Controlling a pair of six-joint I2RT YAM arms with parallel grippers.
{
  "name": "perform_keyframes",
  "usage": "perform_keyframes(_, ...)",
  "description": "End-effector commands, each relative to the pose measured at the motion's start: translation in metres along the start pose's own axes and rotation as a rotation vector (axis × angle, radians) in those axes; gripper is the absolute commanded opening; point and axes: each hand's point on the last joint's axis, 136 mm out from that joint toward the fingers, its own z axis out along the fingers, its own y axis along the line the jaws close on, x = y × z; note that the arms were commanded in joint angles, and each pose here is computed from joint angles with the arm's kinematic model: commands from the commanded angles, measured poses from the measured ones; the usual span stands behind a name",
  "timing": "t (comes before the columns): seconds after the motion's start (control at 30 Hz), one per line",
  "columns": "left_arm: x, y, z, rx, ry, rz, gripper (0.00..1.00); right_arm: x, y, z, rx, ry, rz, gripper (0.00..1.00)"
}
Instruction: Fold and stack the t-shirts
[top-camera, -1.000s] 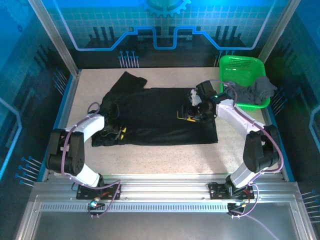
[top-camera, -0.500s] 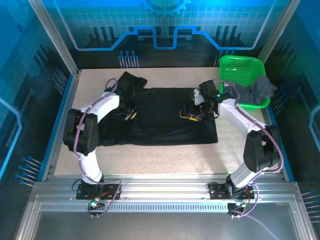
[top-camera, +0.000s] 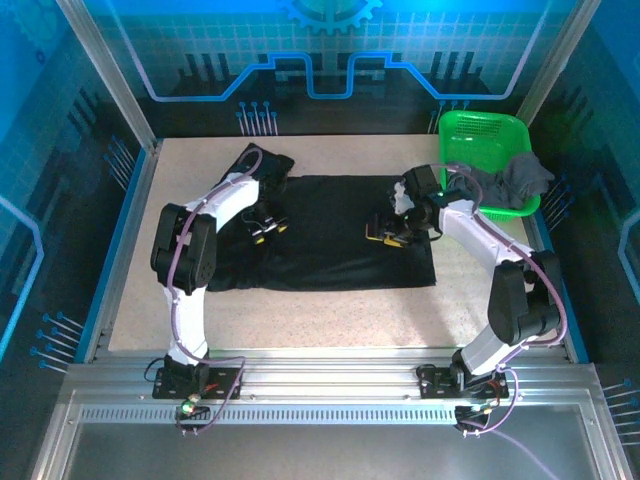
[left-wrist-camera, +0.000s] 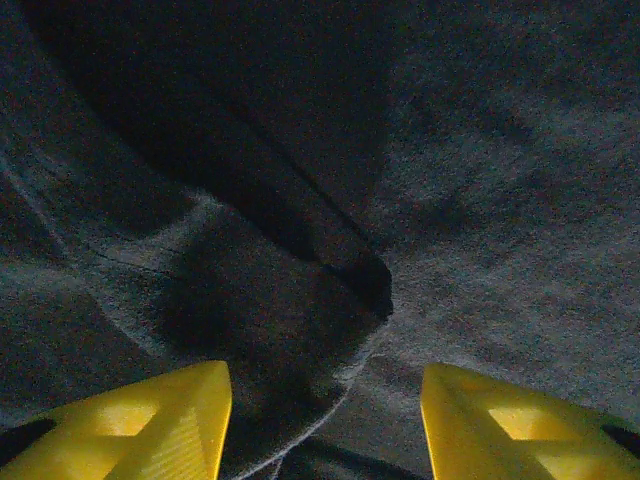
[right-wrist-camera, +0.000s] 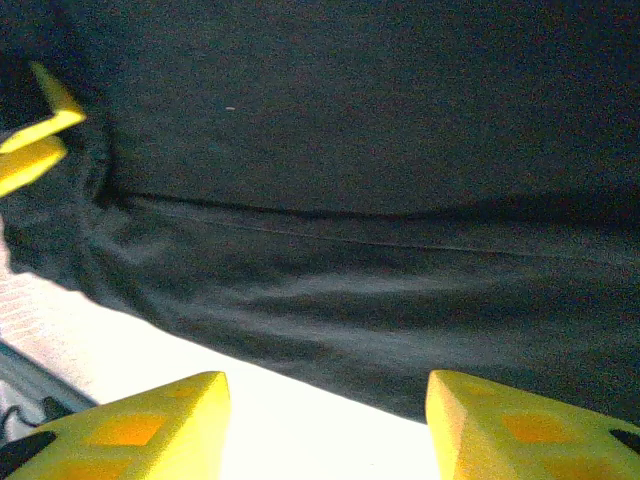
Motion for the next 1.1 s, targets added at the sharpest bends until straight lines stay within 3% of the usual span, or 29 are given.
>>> perform_keyframes(0.0, -0.004, 0.003, -0.054, 0.031, -0.123, 0.022, 0.55, 0.003, -0.036, -0.012, 0.115, -0.057, 0.087, 0.53)
perform_keyframes(0.13, 0.011, 0.034, -0.063, 0.079, -0.108, -0.084, 0.44, 0.013, -0.086, -0.01, 0.228, -0.08, 0.183, 0.44)
perform_keyframes(0.27, 0.03, 0.083, -0.029, 0.088, 0.015, -0.244, 0.33, 0.017, -0.103, 0.005, 0.319, -0.013, 0.173, 0.37)
perform_keyframes(0.4, 0.031, 0.121, -0.004, 0.056, 0.066, -0.362, 0.28, 0.031, -0.123, 0.021, 0.461, 0.076, 0.198, 0.34)
perform_keyframes(0.7, 0.026, 0.181, 0.026, -0.158, 0.076, -0.416, 0.27, 0.061, -0.158, 0.026, 0.686, 0.214, 0.257, 0.37)
perform_keyframes(1.07, 0.08, 0.227, 0.018, -0.186, 0.127, -0.439, 0.29, 0.118, -0.159, 0.013, 0.759, 0.326, 0.222, 0.4)
